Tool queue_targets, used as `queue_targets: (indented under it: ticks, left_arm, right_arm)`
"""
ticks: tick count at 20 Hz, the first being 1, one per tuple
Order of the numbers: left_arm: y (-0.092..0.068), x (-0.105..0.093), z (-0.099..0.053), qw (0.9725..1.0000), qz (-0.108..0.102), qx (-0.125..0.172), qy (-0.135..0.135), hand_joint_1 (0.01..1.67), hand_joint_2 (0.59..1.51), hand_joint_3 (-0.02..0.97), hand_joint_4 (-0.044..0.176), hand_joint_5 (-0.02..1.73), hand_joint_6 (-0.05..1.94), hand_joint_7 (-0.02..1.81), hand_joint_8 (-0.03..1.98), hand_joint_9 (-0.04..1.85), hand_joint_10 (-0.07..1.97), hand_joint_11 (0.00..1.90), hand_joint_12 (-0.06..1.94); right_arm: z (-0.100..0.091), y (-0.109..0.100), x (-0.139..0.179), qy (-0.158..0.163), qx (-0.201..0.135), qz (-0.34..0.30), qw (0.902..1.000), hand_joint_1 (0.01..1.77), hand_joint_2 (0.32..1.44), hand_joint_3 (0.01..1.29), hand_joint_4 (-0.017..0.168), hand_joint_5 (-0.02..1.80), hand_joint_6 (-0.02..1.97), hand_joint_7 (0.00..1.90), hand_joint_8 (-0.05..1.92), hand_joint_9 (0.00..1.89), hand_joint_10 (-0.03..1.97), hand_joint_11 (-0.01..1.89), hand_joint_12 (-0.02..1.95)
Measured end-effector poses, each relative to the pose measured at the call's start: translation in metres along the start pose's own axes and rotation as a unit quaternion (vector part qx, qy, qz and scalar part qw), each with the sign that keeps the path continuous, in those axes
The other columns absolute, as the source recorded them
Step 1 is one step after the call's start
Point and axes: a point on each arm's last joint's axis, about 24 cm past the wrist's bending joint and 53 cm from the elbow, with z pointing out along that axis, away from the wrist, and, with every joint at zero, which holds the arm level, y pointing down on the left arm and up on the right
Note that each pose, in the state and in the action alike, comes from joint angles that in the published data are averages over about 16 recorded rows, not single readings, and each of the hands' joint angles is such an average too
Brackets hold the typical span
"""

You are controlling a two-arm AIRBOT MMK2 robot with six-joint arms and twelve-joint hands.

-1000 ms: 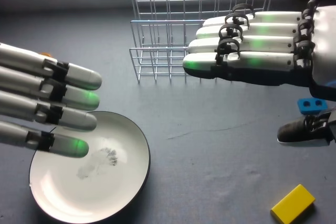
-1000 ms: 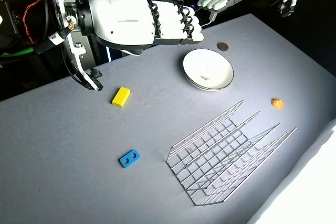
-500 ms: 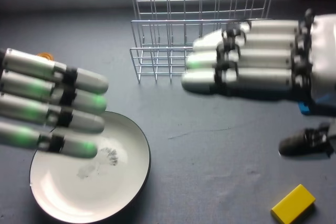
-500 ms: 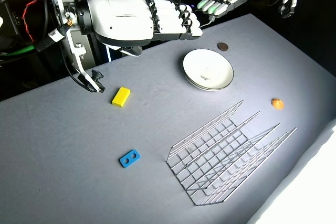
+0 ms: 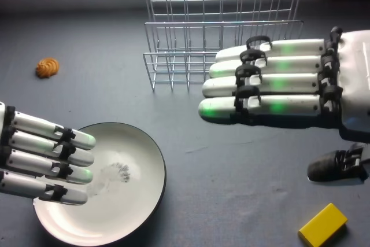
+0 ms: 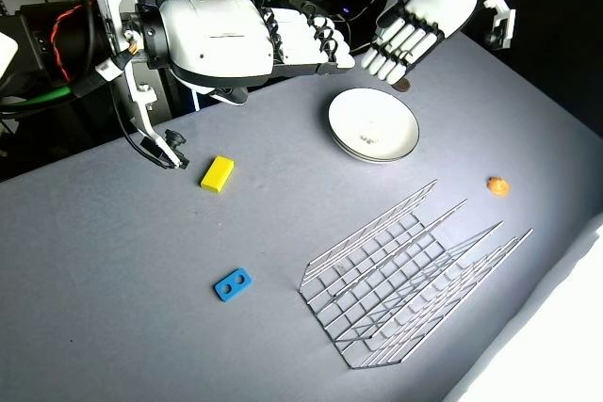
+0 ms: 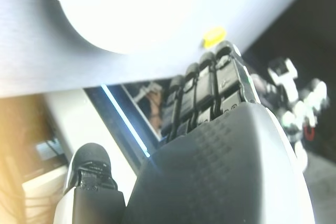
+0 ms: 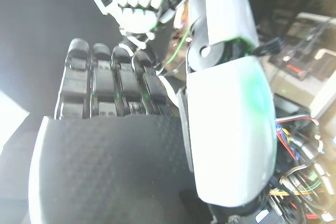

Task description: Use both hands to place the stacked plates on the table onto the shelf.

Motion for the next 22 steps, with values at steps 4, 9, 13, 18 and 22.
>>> queue_targets:
  ticks: [4, 9, 13, 18, 22]
  left_arm:
    - [0.013, 0.021, 0.003, 0.999, -0.021, -0.029, 0.026, 0.02, 1.146, 0.011, -0.001, 0.03, 0.02, 0.03, 0.02, 0.02, 0.01, 0.02, -0.01]
    - [0.026, 0.042, 0.005, 0.9963, -0.04, -0.057, 0.05, 0.02, 1.148, 0.011, -0.001, 0.03, 0.02, 0.03, 0.02, 0.02, 0.01, 0.02, -0.01]
    - [0.037, 0.057, 0.004, 0.9934, -0.051, -0.078, 0.067, 0.02, 1.149, 0.01, -0.001, 0.04, 0.02, 0.04, 0.02, 0.02, 0.01, 0.02, -0.01]
    - [0.048, 0.072, 0.002, 0.9895, -0.063, -0.099, 0.085, 0.02, 1.149, 0.01, -0.001, 0.05, 0.02, 0.04, 0.02, 0.02, 0.01, 0.02, -0.01]
    - [0.055, 0.083, 0.0, 0.986, -0.072, -0.115, 0.097, 0.02, 1.148, 0.01, -0.002, 0.05, 0.02, 0.04, 0.02, 0.02, 0.01, 0.01, -0.02]
  right_arm:
    - [0.001, 0.001, 0.002, 0.002, -0.003, -0.003, 1.0, 1.29, 0.94, 0.02, 0.001, 0.03, 0.02, 0.02, 0.01, 0.02, 0.01, 0.01, 0.07]
    - [0.003, -0.002, 0.004, 0.004, -0.004, -0.004, 1.0, 1.28, 0.95, 0.02, 0.002, 0.03, 0.02, 0.02, 0.01, 0.02, 0.01, 0.02, 0.08]
    - [0.005, -0.005, 0.007, 0.006, -0.004, -0.006, 1.0, 1.27, 0.95, 0.02, 0.002, 0.04, 0.02, 0.02, 0.01, 0.02, 0.01, 0.02, 0.08]
    - [0.007, -0.009, 0.009, 0.005, -0.002, -0.011, 0.9999, 1.27, 0.96, 0.02, 0.002, 0.04, 0.02, 0.02, 0.01, 0.02, 0.01, 0.02, 0.1]
    - [0.008, -0.012, 0.011, 0.004, -0.001, -0.016, 0.9999, 1.27, 0.96, 0.02, 0.003, 0.04, 0.02, 0.02, 0.01, 0.02, 0.01, 0.02, 0.1]
